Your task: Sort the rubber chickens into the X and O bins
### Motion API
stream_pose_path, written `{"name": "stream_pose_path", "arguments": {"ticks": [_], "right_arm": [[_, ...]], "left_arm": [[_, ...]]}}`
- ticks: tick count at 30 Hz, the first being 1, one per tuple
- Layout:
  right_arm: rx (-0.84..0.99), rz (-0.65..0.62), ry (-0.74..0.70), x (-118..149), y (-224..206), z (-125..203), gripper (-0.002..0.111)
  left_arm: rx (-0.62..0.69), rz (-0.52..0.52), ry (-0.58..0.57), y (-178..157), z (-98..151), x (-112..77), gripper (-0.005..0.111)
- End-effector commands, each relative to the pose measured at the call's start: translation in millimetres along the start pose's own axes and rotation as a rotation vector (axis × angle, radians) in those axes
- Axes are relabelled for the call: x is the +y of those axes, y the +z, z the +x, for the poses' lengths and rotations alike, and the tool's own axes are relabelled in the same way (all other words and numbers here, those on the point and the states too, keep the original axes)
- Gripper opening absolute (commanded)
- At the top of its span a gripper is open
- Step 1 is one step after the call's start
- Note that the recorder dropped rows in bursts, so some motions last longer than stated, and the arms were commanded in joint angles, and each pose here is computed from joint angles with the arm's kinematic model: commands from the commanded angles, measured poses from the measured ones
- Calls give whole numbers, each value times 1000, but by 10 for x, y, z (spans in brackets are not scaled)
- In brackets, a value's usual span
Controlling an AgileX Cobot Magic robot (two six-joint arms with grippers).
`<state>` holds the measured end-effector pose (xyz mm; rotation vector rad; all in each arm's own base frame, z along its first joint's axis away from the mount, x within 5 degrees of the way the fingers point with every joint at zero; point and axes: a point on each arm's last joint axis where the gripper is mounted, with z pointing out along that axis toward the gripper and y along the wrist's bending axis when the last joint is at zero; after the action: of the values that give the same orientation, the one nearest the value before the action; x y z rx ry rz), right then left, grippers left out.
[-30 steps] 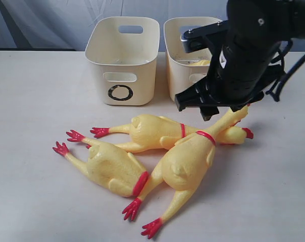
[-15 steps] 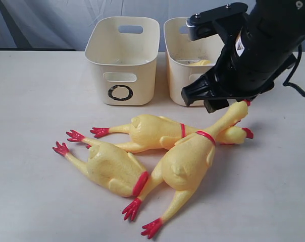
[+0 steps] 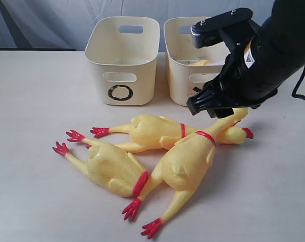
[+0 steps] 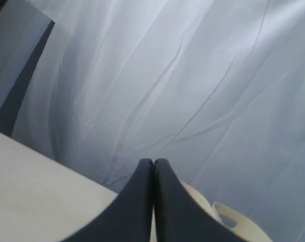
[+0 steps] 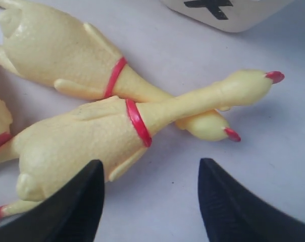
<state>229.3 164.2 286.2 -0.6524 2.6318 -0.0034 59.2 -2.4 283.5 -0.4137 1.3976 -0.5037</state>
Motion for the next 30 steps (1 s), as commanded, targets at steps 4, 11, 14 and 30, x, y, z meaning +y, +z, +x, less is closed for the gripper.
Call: {"name": "stream_pose_path", "arguments": {"ticks": [4, 11, 14, 30], "right_arm": [[-16, 9, -22, -15, 55, 53, 53], [11, 7, -23, -9, 135, 142, 53], [18, 15, -4, -26, 126, 203, 53], [-216, 209, 241, -439, -299, 948, 53]], "left_arm": [[325, 17, 295, 515, -238, -307, 0], [596, 368, 528, 975, -224, -641, 0], [683, 582, 594, 1111, -139, -742, 1], [851, 812, 696, 1981, 708, -1379, 49]]}}
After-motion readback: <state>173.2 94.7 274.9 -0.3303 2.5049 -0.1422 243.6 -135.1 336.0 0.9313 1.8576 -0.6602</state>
